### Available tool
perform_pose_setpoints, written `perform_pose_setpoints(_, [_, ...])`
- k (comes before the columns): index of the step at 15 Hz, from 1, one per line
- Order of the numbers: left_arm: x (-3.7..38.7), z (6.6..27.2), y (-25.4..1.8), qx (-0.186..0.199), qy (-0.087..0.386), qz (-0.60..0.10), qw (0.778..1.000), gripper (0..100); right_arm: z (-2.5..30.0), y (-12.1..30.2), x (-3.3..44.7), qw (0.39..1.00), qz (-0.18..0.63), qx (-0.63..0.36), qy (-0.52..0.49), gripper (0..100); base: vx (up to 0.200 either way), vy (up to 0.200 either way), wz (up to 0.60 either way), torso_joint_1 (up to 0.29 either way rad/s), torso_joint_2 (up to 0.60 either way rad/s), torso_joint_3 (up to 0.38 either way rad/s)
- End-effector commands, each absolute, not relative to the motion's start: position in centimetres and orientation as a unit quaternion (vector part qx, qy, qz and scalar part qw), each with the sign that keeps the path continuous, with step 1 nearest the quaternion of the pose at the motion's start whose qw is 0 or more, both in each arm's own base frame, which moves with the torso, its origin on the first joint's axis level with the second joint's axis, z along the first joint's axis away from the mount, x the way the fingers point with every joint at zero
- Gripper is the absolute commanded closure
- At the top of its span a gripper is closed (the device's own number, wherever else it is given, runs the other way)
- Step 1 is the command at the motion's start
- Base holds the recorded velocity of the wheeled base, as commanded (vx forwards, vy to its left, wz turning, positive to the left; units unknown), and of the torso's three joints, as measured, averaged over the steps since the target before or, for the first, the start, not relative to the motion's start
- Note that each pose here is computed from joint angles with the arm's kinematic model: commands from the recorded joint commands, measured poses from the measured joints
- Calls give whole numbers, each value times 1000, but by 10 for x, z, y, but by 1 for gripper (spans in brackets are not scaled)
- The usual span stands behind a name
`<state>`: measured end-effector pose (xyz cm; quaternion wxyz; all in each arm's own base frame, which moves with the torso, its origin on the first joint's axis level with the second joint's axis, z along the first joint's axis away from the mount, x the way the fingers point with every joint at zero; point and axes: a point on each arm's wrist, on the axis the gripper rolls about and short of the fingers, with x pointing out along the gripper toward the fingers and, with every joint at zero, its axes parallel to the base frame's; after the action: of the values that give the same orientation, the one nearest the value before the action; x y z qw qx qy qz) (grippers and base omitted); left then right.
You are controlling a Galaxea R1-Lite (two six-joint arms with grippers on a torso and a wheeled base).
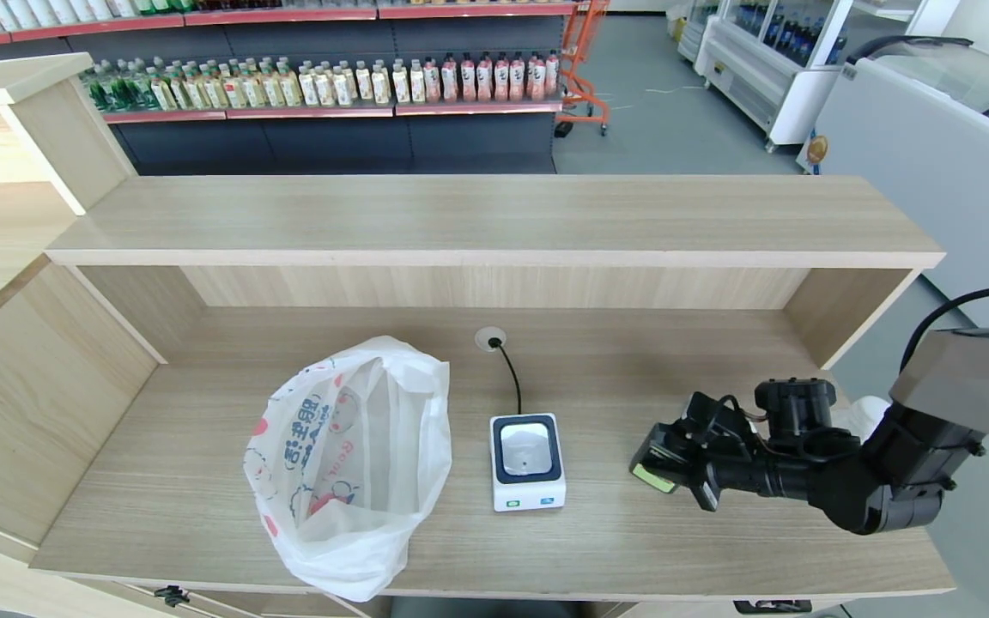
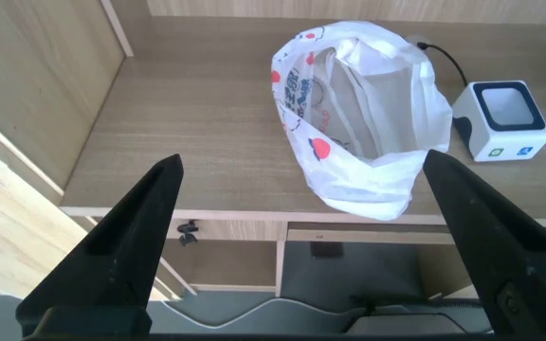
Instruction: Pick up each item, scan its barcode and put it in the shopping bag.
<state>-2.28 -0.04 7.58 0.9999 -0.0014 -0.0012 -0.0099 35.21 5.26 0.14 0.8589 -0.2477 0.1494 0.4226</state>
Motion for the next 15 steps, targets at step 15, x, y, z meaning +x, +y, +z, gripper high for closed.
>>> perform_pose_setpoints(15, [-23,76,0,-2,-2,-10,1000,0,125,50,303,880,442,-175,14,100,0,0,0,0,0,0])
